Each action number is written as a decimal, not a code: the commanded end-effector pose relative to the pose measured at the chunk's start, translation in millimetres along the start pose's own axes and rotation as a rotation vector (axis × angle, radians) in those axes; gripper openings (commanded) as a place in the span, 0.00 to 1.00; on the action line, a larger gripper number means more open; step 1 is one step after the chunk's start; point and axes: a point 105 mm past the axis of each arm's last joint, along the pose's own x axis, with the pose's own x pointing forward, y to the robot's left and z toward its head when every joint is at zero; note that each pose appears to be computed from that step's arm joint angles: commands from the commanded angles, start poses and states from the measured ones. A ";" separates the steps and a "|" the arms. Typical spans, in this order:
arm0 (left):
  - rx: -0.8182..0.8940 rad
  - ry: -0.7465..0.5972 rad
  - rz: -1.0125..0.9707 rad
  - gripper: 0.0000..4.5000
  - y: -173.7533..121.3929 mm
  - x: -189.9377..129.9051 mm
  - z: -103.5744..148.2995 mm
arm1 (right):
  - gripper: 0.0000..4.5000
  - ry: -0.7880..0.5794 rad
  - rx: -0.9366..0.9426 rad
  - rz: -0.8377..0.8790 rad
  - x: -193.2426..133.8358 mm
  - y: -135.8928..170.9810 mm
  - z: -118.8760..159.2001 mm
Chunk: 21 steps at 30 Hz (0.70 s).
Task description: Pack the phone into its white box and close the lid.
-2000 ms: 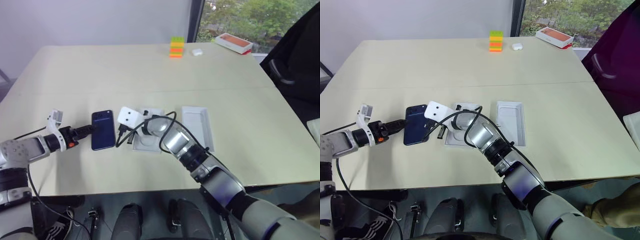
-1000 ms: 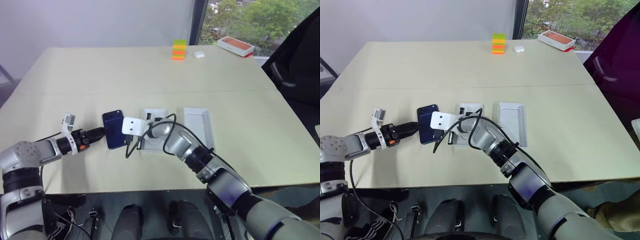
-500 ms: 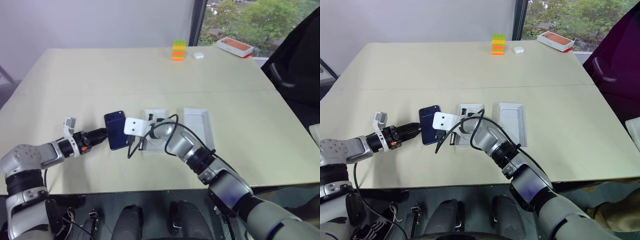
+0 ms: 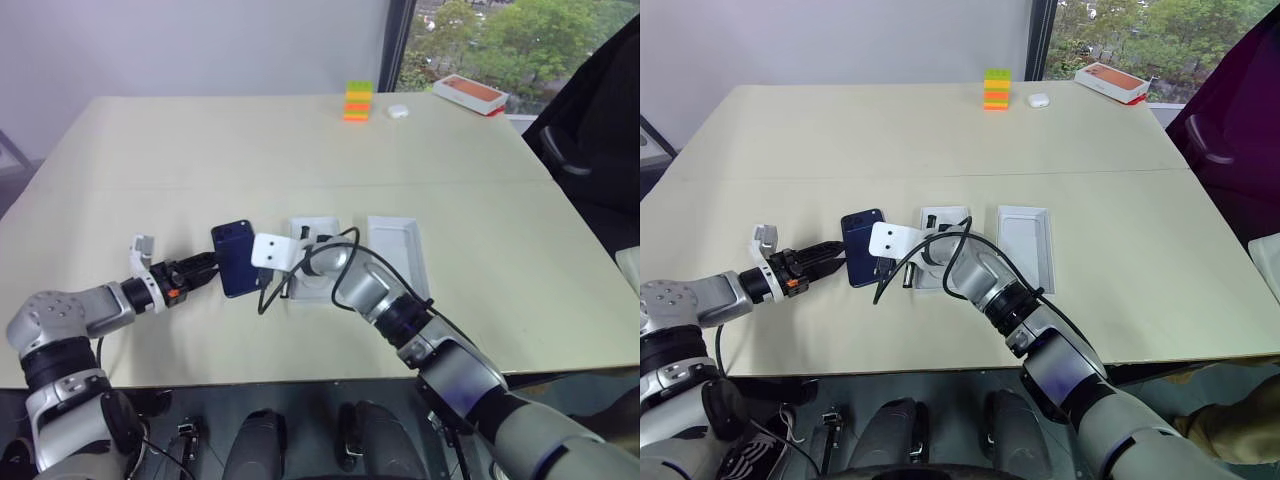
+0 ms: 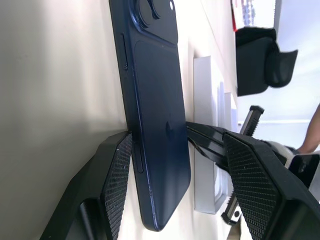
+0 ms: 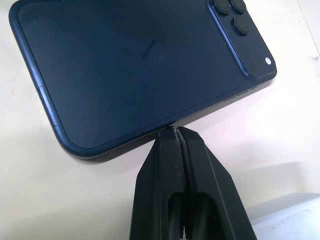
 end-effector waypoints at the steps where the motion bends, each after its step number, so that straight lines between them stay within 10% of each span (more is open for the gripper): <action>1: -0.003 0.042 -0.083 0.67 -18.8 16.0 -7.1 | 0.01 -0.032 -0.017 0.048 5.9 14.7 10.0; 21: 0.072 0.069 -0.011 0.67 -31.5 27.4 -19.1 | 0.01 -0.045 -0.033 0.060 2.7 17.0 11.6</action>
